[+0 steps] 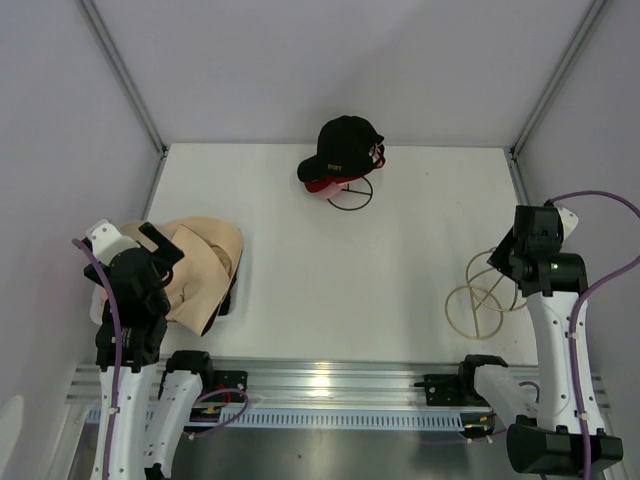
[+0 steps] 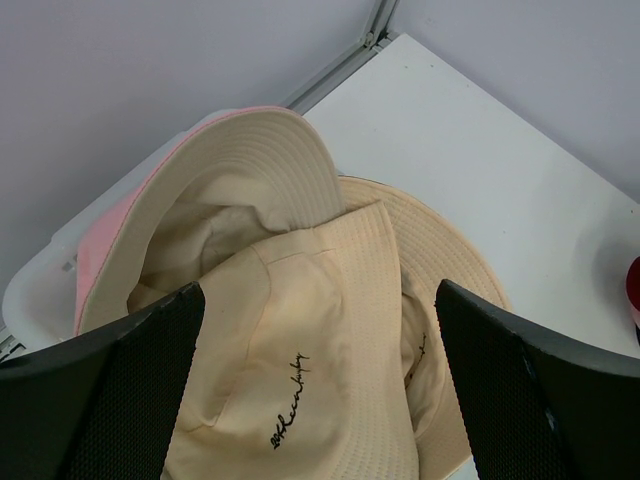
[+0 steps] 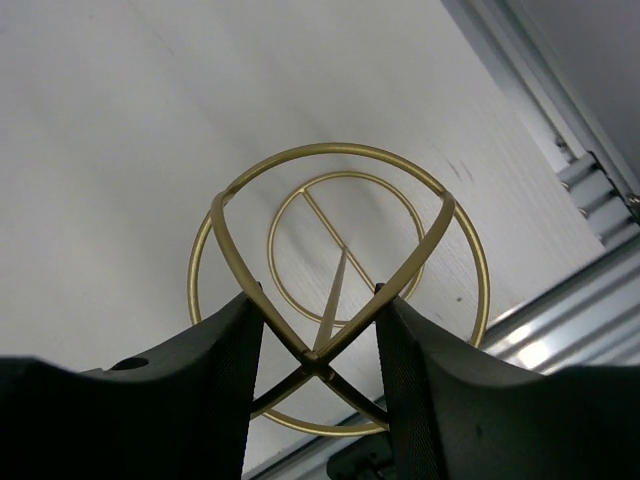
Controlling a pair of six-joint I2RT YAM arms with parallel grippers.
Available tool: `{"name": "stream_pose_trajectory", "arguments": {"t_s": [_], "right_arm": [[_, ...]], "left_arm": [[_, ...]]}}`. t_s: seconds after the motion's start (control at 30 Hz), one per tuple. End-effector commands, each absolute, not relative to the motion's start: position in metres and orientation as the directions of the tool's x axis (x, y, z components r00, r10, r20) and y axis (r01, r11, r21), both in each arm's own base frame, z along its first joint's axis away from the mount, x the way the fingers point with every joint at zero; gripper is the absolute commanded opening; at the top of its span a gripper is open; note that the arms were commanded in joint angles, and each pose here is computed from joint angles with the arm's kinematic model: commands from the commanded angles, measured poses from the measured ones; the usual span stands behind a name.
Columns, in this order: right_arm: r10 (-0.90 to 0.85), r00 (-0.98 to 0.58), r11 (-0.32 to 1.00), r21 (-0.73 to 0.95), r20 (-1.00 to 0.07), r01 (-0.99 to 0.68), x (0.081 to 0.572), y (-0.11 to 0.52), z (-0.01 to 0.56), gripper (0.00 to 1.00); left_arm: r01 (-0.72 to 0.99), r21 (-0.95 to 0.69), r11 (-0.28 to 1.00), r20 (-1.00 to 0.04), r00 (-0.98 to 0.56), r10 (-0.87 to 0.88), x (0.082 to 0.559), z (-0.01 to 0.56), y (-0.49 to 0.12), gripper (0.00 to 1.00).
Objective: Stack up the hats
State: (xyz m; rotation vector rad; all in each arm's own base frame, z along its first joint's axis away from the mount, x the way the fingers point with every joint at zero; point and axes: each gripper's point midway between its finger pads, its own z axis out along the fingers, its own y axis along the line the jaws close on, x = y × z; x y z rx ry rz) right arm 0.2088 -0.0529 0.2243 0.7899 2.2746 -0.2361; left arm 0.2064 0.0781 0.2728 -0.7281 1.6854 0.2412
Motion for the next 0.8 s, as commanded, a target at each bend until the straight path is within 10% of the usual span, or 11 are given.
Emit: {"name": "stream_pose_trajectory", "arguments": {"t_s": [0.0, 0.77], "right_arm": [[0.463, -0.637, 0.872, 0.191, -0.616, 0.45, 0.231, -0.011, 0.209, 0.45], [0.0, -0.804, 0.946, 0.26, -0.594, -0.193, 0.291, 0.195, 0.229, 0.37]], "left_arm": [[-0.562, -0.243, 0.79, -0.947, -0.04, -0.32, 0.21, 0.285, 0.077, 1.0], [-0.527, -0.288, 0.8, -0.933, -0.035, -0.359, 0.21, 0.28, 0.068, 1.0]]}}
